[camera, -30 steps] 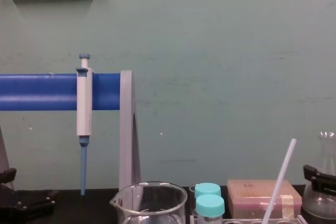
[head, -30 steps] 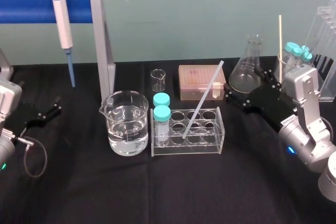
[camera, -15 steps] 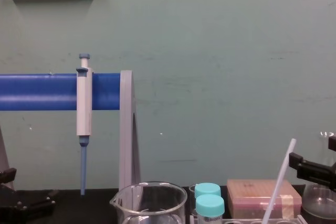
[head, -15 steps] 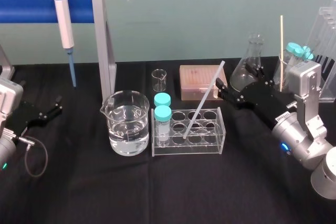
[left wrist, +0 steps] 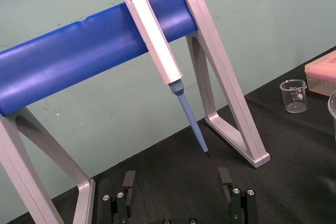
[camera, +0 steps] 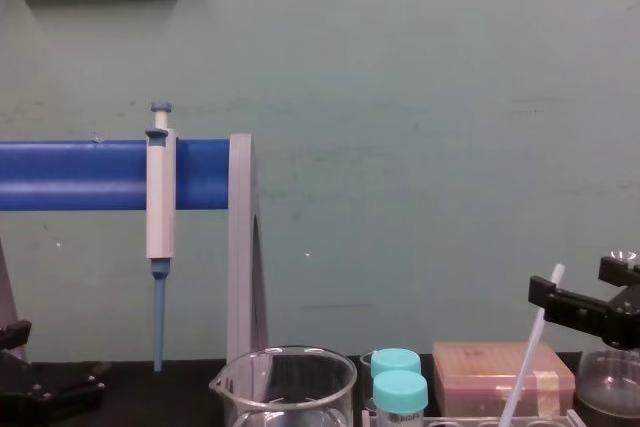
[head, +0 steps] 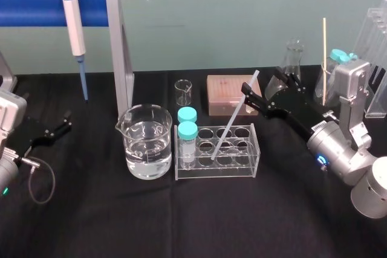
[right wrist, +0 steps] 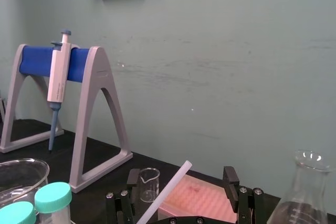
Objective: Pick up the stirring rod with one hand, then place it down.
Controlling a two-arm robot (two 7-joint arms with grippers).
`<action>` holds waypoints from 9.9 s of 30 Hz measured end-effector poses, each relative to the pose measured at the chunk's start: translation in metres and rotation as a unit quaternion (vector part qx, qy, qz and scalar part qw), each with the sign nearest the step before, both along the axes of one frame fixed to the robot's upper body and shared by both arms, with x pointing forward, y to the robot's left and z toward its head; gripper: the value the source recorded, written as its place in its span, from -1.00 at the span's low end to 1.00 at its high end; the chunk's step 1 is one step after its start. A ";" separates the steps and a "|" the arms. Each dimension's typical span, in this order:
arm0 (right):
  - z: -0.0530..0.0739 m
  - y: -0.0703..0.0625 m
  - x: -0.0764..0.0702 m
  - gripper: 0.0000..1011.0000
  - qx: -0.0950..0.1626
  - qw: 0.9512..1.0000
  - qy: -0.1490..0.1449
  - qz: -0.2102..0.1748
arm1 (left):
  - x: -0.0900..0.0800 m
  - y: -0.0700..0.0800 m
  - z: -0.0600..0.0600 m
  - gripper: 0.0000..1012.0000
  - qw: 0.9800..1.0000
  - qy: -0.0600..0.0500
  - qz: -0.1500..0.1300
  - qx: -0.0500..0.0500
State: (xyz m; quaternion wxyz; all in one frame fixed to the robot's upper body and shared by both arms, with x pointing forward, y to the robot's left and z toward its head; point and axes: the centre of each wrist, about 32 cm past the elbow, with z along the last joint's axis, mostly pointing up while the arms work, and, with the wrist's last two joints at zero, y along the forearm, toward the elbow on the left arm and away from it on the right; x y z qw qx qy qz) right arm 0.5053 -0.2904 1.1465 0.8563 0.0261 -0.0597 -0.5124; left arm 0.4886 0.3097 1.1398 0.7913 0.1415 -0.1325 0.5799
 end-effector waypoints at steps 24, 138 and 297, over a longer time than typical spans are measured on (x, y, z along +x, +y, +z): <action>-0.006 0.002 0.027 0.99 0.031 0.997 0.047 0.048 | 0.000 0.000 0.000 0.98 1.000 0.000 0.000 0.000; 0.023 0.009 0.034 -0.84 0.073 0.994 -0.022 0.080 | 0.000 0.000 0.000 0.98 1.000 0.000 0.000 0.000; 0.081 0.020 0.010 -0.84 -0.007 0.999 0.026 -0.024 | 0.000 0.000 0.000 0.98 1.000 0.000 0.000 0.000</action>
